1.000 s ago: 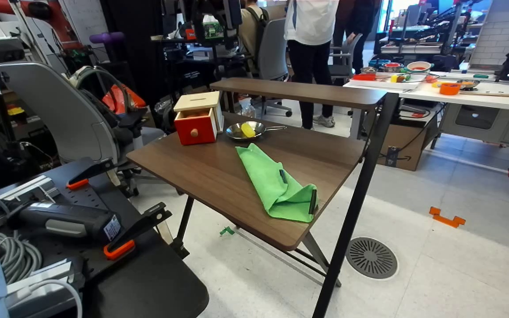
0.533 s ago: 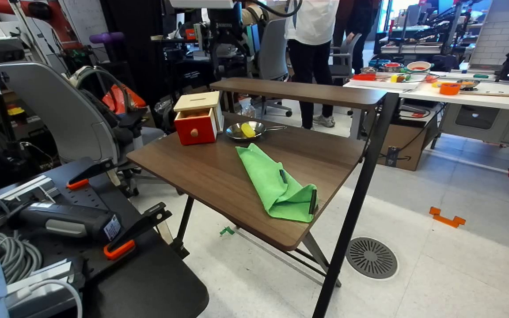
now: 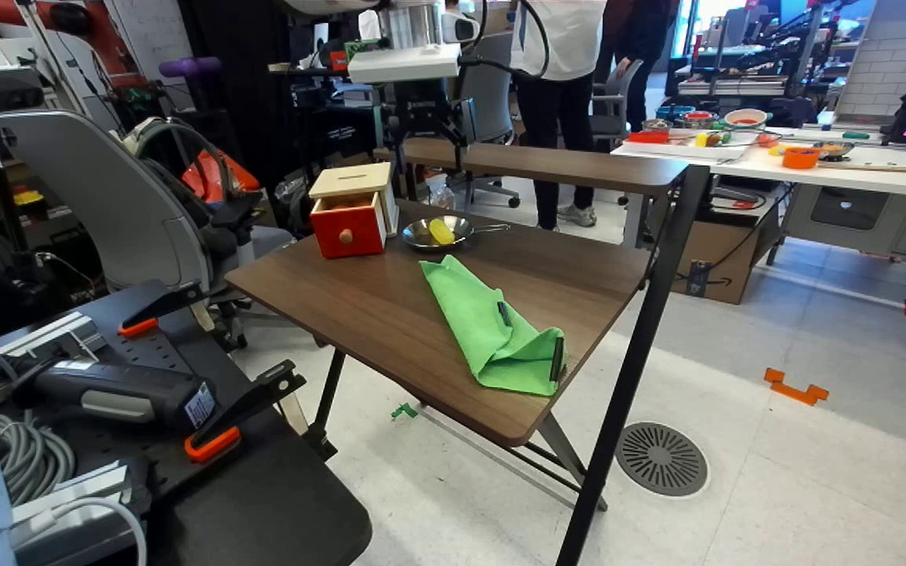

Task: Remove the maize from the pan

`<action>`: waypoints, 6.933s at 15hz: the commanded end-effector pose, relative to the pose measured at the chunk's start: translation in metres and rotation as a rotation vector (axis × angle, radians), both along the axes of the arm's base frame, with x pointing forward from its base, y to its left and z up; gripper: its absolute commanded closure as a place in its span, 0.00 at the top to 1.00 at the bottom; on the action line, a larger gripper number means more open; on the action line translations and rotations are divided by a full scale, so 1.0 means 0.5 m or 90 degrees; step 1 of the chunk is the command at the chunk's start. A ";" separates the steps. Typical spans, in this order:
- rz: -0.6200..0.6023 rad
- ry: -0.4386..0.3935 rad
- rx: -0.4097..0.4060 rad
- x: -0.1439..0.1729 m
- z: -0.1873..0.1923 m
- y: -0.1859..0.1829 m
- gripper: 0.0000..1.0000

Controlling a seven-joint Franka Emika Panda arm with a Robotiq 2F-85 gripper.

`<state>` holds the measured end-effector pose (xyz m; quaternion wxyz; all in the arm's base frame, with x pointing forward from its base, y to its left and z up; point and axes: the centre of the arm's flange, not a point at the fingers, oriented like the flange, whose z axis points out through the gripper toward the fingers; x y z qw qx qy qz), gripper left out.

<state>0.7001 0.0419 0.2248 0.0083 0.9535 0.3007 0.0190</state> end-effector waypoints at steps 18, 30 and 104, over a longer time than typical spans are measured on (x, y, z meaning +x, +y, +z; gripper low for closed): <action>0.166 0.064 -0.087 0.137 -0.221 0.128 1.00; 0.177 0.089 -0.094 0.155 -0.244 0.157 0.42; -0.160 0.188 0.014 -0.133 -0.032 -0.108 1.00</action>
